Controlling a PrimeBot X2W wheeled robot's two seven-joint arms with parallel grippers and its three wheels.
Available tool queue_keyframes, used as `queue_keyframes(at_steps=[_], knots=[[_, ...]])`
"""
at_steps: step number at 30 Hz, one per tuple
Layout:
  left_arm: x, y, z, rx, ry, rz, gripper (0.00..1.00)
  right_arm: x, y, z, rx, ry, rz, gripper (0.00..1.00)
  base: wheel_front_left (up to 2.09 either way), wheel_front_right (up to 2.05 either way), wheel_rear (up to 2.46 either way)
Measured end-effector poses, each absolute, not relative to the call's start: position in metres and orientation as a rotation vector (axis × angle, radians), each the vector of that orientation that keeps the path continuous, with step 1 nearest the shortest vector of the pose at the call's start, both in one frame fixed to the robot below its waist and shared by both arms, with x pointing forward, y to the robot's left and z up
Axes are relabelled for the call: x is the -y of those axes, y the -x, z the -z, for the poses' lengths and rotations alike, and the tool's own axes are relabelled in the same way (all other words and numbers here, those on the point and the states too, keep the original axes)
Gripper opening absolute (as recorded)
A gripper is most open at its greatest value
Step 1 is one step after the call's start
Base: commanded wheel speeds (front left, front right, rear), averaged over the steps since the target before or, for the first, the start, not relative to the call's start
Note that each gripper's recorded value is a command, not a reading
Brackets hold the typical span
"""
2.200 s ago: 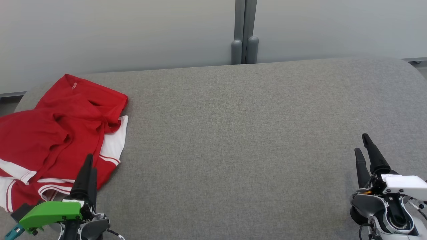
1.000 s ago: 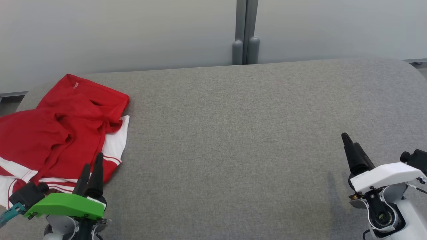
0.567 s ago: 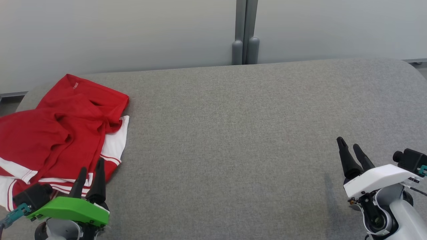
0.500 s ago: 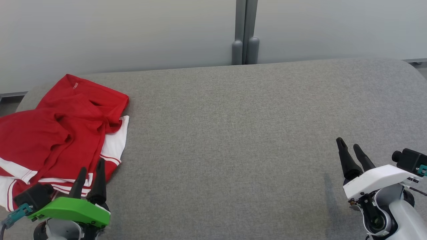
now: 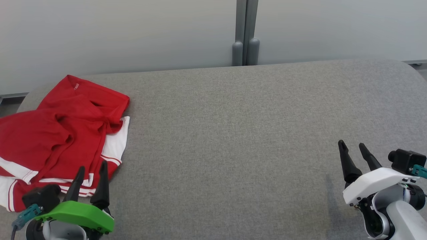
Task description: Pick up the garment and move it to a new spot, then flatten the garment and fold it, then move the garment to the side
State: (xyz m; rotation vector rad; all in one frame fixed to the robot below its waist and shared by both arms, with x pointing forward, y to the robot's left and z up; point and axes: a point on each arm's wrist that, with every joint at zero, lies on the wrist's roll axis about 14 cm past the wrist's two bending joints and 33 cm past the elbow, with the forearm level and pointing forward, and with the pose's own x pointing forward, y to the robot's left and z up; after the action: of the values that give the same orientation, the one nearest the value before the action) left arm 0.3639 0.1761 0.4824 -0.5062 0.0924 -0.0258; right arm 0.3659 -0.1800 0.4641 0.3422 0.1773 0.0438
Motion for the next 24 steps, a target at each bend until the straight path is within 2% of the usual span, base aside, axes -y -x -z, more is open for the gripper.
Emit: queue_keyframes(at_steps=[24], knots=[[-0.177,-0.351,-0.481,-0.047,0.204,0.068,1.00,0.188,-0.356,-0.467,-0.106,0.022,-0.083,1.00,0.00,0.00,0.00]])
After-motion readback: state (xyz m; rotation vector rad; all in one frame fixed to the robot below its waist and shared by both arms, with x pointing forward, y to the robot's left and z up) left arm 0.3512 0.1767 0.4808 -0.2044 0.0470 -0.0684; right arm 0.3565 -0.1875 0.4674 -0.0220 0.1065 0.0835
